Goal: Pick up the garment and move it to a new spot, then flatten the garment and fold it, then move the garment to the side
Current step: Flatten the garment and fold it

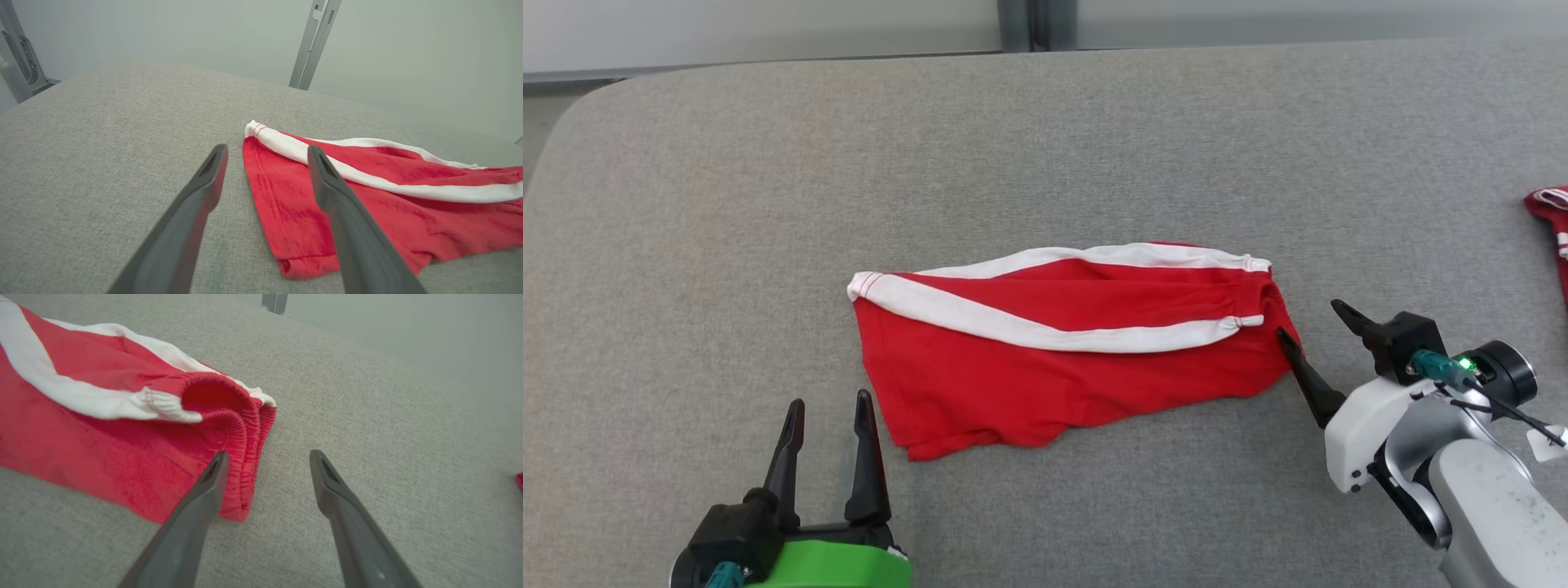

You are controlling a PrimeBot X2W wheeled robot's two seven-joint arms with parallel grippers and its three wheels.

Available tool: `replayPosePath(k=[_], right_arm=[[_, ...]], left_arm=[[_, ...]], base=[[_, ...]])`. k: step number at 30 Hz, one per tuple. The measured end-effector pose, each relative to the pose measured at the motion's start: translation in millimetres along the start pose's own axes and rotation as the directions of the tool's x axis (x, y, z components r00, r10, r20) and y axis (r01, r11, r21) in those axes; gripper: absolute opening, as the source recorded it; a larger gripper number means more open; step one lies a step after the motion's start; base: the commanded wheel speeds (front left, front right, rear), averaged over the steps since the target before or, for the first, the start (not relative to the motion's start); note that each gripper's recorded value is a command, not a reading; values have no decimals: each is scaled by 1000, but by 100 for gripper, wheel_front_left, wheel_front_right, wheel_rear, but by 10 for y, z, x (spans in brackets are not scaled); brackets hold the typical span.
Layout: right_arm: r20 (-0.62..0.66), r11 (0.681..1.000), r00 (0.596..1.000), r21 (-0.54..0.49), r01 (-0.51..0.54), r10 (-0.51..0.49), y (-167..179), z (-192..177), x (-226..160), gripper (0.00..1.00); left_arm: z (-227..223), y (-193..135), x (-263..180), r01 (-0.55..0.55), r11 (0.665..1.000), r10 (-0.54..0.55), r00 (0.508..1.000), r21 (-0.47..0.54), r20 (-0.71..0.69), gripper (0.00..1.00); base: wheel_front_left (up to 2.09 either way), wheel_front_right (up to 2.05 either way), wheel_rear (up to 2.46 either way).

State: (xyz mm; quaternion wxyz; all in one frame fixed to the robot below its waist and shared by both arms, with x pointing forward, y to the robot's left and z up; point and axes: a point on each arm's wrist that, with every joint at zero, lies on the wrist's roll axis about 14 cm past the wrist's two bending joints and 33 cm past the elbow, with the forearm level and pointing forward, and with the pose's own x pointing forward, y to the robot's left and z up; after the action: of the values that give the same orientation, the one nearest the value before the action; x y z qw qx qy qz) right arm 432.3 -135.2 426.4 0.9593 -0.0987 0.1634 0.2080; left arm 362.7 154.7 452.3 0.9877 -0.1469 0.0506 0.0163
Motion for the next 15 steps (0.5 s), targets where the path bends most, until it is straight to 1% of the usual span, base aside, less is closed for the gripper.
replayPosePath(k=[4,6,8,12,14,15], right_arm=[[-48,998,998,51,-41,43,80,-53,207,100],[-77,994,996,98,-46,54,91,-101,307,100],[-105,991,993,124,-46,60,95,-160,378,100],[-144,969,987,245,-40,77,145,-234,500,100],[-165,956,981,289,-54,105,204,-248,545,100],[-167,946,979,319,-55,113,212,-244,554,63]], left_arm=[[9,116,1,-35,999,35,999,2,3,100],[2,165,-3,-50,999,50,999,1,0,100],[-14,194,-13,-60,998,60,998,2,-5,100],[-18,259,-38,-82,997,82,997,4,-8,100],[-20,270,-45,-83,997,83,996,6,-9,100],[-23,264,-45,-79,997,80,997,8,-10,100]], base=[[0,0,0],[0,0,0],[0,0,0],[0,0,0],[0,0,0],[0,0,0]])
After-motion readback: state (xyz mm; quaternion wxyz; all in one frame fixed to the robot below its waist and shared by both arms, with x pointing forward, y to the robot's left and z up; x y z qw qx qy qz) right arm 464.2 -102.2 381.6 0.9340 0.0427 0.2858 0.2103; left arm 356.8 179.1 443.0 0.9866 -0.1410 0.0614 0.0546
